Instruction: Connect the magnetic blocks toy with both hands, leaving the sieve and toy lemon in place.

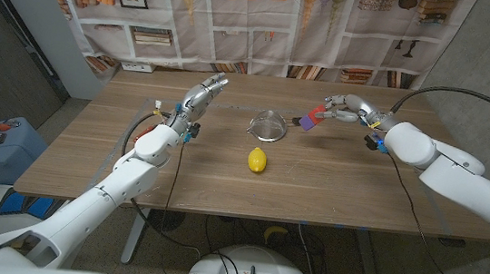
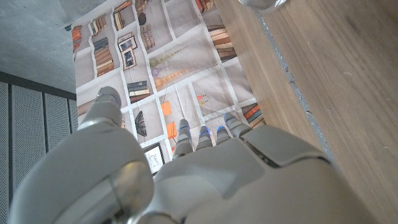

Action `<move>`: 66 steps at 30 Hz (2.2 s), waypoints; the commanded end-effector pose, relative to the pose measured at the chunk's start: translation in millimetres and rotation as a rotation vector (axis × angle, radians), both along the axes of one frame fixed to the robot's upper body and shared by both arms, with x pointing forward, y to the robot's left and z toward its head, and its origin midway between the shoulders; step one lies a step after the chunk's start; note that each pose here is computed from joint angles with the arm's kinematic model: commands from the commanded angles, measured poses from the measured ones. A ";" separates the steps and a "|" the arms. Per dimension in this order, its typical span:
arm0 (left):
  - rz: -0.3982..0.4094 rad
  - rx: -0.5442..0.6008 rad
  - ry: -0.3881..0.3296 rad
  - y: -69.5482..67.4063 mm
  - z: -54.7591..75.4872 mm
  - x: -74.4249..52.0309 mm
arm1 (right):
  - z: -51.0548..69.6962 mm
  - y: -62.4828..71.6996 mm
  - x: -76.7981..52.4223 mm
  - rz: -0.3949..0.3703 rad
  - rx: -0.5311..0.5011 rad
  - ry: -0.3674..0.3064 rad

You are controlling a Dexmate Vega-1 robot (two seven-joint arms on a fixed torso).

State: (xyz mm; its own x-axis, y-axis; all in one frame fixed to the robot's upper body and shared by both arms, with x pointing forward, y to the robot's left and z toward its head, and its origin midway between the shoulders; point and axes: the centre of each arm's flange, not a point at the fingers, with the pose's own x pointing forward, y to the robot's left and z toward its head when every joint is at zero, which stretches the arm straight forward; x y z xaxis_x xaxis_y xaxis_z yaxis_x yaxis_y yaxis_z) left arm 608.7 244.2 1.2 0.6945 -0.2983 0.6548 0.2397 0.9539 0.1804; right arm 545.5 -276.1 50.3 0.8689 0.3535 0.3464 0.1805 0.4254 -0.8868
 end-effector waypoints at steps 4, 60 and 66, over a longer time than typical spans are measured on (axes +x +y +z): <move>0.010 -0.062 0.019 3.2 -13.8 5.0 | 9.0 4.3 0.7 -0.067 -0.168 0.017; -0.008 -0.128 0.048 1.9 -29.2 14.6 | -6.3 35.3 28.2 -0.168 -0.484 0.098; -0.008 -0.131 0.051 0.8 -32.0 13.4 | -5.9 38.7 30.5 -0.172 -0.505 0.113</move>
State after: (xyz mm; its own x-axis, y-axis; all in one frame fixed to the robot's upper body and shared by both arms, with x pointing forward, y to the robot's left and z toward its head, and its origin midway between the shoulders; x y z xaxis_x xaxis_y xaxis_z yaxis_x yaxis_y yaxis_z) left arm 622.8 246.6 -26.0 0.7221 -0.2221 0.6551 0.2511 0.9666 0.0509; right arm 571.0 -242.1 44.9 0.9441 0.3119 0.1064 0.1286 -0.0513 -0.9904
